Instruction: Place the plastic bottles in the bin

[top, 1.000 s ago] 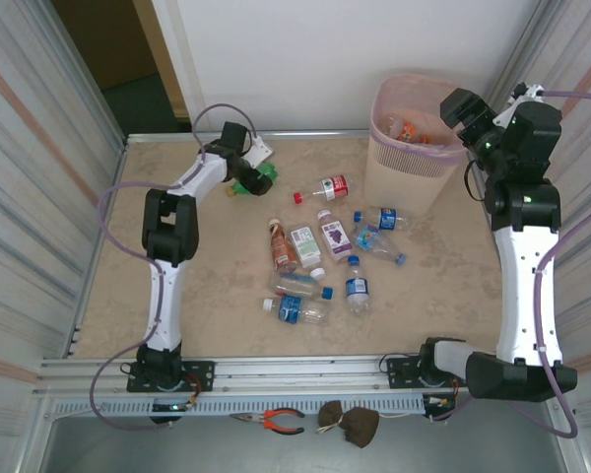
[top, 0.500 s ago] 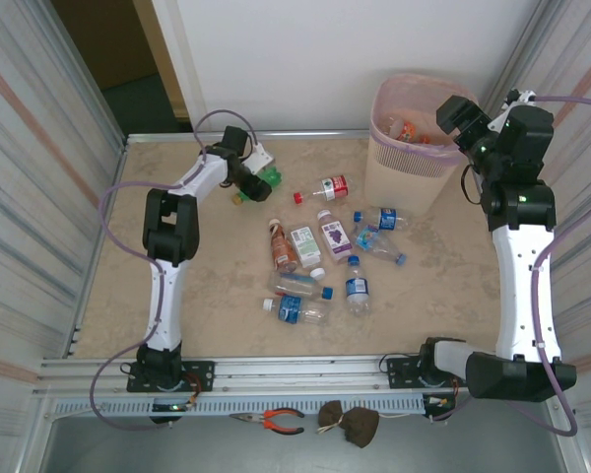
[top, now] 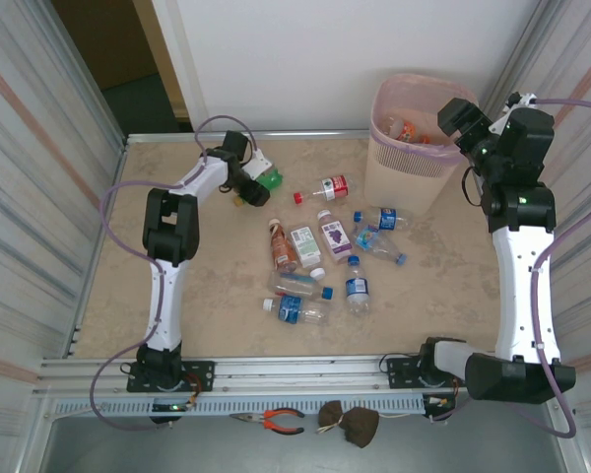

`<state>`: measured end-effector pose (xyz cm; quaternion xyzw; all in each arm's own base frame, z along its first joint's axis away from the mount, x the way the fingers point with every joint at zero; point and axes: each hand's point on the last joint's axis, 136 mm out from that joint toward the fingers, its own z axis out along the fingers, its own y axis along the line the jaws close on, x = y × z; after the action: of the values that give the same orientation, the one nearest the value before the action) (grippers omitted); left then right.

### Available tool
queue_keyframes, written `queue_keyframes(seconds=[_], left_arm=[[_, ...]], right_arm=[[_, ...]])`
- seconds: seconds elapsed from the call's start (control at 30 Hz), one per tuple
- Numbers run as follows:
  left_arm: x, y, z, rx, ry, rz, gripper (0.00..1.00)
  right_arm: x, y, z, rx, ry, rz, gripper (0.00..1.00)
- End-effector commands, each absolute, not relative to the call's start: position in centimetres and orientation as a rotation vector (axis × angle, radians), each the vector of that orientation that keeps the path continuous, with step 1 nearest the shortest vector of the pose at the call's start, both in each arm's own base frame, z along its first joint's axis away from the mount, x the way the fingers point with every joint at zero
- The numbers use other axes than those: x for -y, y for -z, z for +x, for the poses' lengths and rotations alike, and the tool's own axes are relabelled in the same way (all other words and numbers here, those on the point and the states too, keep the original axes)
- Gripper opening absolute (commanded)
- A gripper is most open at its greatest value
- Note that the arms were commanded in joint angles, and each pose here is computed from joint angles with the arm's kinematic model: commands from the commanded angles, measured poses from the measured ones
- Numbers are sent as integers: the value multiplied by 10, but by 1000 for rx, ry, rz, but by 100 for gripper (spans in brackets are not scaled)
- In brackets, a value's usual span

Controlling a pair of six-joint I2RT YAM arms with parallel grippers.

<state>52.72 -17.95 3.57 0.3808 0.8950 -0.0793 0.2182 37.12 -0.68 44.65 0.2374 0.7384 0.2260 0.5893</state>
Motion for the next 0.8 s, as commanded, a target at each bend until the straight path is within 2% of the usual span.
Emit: queue_keyframes(seconds=[0.0,0.2,0.37,0.57,0.6,0.77], left_arm=[[181,-39,518,-2495,260,1056,67],[184,-49,513,-2477,281,1051,57],[186,-74,510,-2426,297,1010,54],[192,-118,499,-2354,356,943,52],[193,-140,496,-2313,364,927,51],[199,-188,480,-2212,441,876,50]], right_arm=[[9,-457,363,-1677,-530,548,89],[9,-461,361,-1664,-536,547,89],[3,-466,359,-1652,-570,522,89],[-13,-473,359,-1626,-657,433,88],[-16,-473,359,-1626,-672,415,88],[-39,-483,354,-1595,-766,264,88]])
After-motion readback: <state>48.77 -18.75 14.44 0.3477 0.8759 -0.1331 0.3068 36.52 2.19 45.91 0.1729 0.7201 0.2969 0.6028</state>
